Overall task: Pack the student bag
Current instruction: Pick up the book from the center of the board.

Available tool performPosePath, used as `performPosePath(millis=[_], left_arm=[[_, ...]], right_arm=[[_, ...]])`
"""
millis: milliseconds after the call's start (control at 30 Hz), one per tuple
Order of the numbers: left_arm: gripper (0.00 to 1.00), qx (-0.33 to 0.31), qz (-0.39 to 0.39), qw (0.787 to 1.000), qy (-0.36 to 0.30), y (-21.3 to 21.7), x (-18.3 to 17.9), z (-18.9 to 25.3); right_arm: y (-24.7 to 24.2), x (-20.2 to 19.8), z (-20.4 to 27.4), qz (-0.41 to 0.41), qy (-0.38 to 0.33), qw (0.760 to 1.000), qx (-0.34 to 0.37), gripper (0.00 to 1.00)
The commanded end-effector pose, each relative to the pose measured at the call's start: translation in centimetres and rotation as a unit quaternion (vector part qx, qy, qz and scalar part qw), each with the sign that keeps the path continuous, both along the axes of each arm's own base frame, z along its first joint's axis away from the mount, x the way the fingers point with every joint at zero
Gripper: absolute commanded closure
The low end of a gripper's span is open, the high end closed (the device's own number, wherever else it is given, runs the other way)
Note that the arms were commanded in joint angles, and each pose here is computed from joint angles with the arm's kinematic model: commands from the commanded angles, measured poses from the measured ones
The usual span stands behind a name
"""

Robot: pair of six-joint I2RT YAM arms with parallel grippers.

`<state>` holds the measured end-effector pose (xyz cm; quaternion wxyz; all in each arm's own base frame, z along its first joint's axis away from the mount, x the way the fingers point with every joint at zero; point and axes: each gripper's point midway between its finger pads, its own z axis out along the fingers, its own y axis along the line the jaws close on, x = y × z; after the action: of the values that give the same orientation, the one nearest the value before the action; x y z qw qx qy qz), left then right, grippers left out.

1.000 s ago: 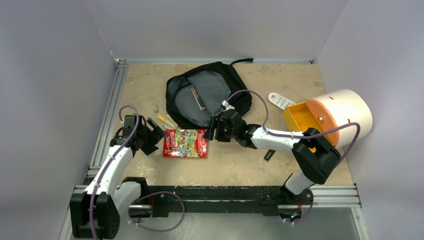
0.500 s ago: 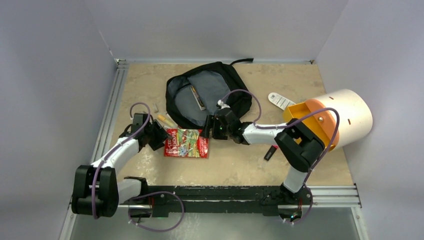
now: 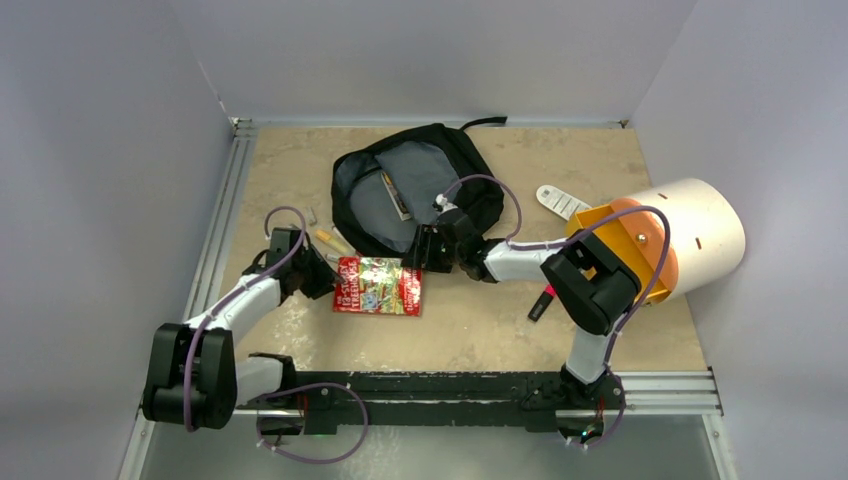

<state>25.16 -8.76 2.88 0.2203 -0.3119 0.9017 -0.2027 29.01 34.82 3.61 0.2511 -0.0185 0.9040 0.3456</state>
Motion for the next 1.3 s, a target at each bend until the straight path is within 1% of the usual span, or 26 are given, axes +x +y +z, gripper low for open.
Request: performPosePath(millis=[0,100,200,333,567,733,967,1167,1267], left_arm=[[0.72,-0.001,-0.017,1.000,-0.020,-0.6,0.6,0.3],[0.73,0.001,-0.018,1.000,-0.017,-0.7,0.6,0.1],[0.73,0.003,-0.018,1.000,-0.015,-0.7,0.5,0.1],[0.73,0.005,-0.018,1.000,-0.016,-0.6,0.5,0.2],[0.73,0.004,-0.023,1.000,-0.015,-0.9,0.5,0.1],[0.73,0.008,-0.027,0.999,-0.016,-1.0,0.5,0.2],[0.74,0.008,-0.034,0.999,-0.013,-1.5,0.5,0.0],[0.74,0.008,-0.038,0.999,-0.011,-1.9,0.5,-0.2],[0.74,0.010,-0.038,0.999,-0.010,-1.9,0.5,-0.2]], right_arm=[[-0.1,-0.6,-0.9,0.009,0.016,1.000,-0.008,0.42],[-0.5,-0.4,-0.4,-0.004,0.013,1.000,-0.011,0.42],[-1.3,-0.4,-0.1,-0.025,0.018,0.999,-0.017,0.33],[-2.0,-1.6,-0.1,-0.042,0.040,0.998,0.003,0.30],[-2.3,-3.3,-1.5,-0.038,0.089,0.995,0.032,0.28],[-2.9,-4.1,-2.0,-0.042,0.111,0.991,0.054,0.27],[-2.9,-5.0,-3.3,-0.022,0.151,0.985,0.086,0.25],[-3.1,-5.0,-3.3,-0.023,0.155,0.983,0.096,0.24],[-3.3,-4.7,-3.0,-0.027,0.146,0.984,0.096,0.26]])
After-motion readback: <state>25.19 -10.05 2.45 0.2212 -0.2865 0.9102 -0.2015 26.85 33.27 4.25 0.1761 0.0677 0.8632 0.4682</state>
